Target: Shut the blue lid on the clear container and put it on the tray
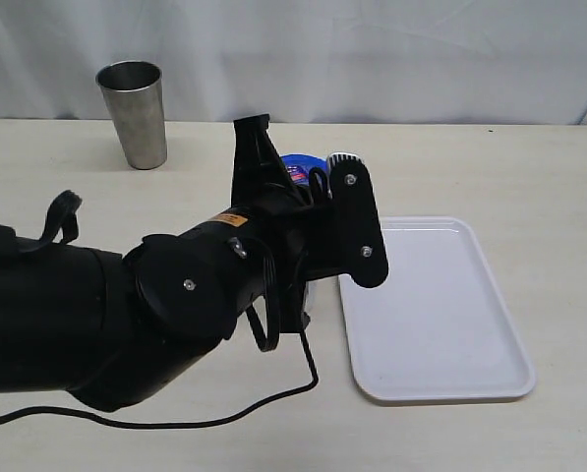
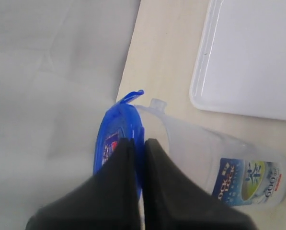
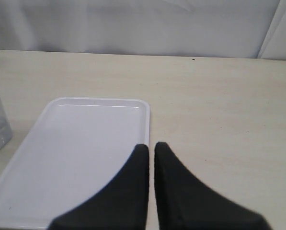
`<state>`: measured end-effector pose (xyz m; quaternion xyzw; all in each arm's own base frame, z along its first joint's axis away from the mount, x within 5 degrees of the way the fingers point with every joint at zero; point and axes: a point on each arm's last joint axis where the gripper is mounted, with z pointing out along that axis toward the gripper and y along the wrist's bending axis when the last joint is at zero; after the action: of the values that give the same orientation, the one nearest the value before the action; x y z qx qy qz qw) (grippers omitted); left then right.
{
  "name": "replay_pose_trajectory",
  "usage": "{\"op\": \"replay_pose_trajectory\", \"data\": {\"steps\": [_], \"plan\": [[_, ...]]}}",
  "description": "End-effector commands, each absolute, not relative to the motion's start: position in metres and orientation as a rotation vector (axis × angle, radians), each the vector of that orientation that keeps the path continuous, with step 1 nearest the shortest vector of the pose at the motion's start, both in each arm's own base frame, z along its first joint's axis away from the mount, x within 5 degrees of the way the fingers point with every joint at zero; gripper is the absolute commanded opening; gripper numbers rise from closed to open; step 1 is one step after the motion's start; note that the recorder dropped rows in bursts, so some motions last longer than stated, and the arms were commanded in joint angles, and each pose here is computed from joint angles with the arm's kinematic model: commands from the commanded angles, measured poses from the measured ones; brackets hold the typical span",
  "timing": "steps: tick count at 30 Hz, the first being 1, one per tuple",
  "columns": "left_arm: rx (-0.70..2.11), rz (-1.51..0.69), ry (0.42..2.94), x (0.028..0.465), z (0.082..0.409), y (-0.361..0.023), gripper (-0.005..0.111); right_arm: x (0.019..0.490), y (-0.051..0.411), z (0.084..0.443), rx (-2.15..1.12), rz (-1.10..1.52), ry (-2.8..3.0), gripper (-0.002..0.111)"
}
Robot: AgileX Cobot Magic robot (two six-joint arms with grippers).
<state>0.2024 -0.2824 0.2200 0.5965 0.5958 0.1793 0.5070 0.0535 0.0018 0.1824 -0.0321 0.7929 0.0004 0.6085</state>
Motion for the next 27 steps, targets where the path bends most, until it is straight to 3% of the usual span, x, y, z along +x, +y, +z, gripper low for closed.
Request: {"op": "replay_pose_trajectory", "data": {"steps": [1, 27], "plan": [[1.459, 0.456, 1.439, 0.2000, 0.2166, -0.2775, 0.000, 0.0534, 0.0017, 0.1820, -0.073, -0.003, 1.828, 0.005], [1.453, 0.513, 1.367, 0.2006, 0.2205, -0.2747, 0.000, 0.0534, 0.0017, 0.1820, -0.073, -0.003, 1.828, 0.005]]}}
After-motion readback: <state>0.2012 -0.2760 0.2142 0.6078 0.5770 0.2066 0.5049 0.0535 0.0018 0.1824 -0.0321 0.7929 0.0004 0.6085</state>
